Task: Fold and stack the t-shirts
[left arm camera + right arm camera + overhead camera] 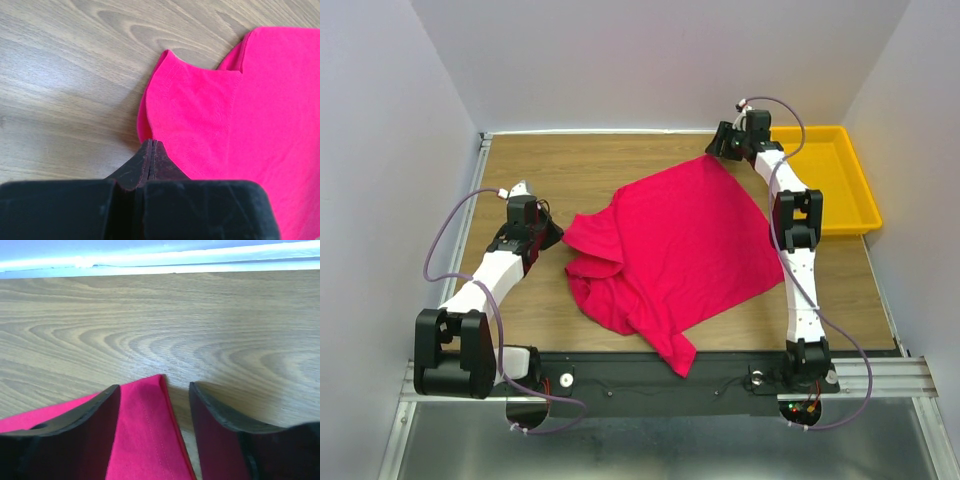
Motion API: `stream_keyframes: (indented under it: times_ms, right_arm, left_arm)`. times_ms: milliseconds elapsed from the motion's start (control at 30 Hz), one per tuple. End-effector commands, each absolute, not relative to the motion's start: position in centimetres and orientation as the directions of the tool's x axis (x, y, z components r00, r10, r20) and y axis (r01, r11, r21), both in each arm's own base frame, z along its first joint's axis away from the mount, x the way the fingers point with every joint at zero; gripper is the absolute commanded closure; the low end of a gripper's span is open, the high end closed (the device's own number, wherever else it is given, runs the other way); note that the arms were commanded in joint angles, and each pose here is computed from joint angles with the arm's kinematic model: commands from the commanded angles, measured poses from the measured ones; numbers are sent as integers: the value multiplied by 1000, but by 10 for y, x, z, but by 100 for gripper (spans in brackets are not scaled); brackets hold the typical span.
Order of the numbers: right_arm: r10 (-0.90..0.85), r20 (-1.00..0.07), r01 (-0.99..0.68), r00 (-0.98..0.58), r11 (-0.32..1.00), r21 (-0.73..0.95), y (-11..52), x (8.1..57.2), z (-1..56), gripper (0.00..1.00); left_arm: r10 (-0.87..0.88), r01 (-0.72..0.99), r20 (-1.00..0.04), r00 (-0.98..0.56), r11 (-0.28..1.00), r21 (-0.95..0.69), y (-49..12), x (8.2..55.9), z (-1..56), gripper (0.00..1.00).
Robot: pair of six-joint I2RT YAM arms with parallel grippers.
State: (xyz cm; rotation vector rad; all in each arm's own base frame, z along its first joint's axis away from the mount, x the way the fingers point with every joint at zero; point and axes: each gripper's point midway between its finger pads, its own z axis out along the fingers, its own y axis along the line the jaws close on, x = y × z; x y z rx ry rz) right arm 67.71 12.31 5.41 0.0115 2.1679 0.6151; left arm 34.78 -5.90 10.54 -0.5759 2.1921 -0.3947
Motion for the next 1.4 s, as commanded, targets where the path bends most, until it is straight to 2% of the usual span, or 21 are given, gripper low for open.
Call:
stream_keyframes:
  times_ms: [0,167,333,400,500,533,667,867,1000,1100,1233,1367]
  right_arm:
    - [213,-737,-243,-642,855,459,142,677,44,41]
    - [181,-725,-263,-665,852,454,148,666,36,53]
    - [152,-711,-269,-686,856,442,145,656,30,59]
    - [140,-709,-268,-691,861,432,144,655,28,70]
    - [135,-707,-260,-694,869,421,141,655,26,78]
    - [137,-709,-260,-691,869,422,142,656,28,85]
    - [139,-728,-268,-672,870,413,140,660,41,99]
    - [177,-799,-350,-575,830,435,129,666,130,99]
    - [171,-836,-461,-521,768,445,127,648,196,100]
    - [149,-867,-550,-475,719,425,129,622,247,100]
    - [104,-925,-666,-367,665,339,136,582,319,99]
    - [89,-979,-692,-184,696,193,109,541,409,99]
  left_arm:
    - [-532,-234,-673,-513,842,-487,-59,361,134,100]
    - [-529,-235,-674,-515,843,-483,-59,360,133,100]
    - [-525,-233,-675,-517,846,-479,-58,359,132,100]
    - [-525,-232,-675,-518,846,-480,-58,359,131,100]
    - [-523,-229,-680,-514,847,-479,-58,360,134,100]
    - [-522,-228,-682,-513,849,-478,-58,360,134,100]
    - [-516,-233,-696,-499,854,-466,-52,363,140,100]
    - [-460,-238,-791,-403,888,-395,-27,380,189,100]
    - [-396,-155,-880,-263,917,-366,-21,392,259,100]
    - [-312,-92,-947,-79,948,-305,-13,390,337,100]
    - [-227,-10,-967,120,973,-230,-13,370,411,100]
    - [-180,56,-922,342,984,-171,-14,333,477,100]
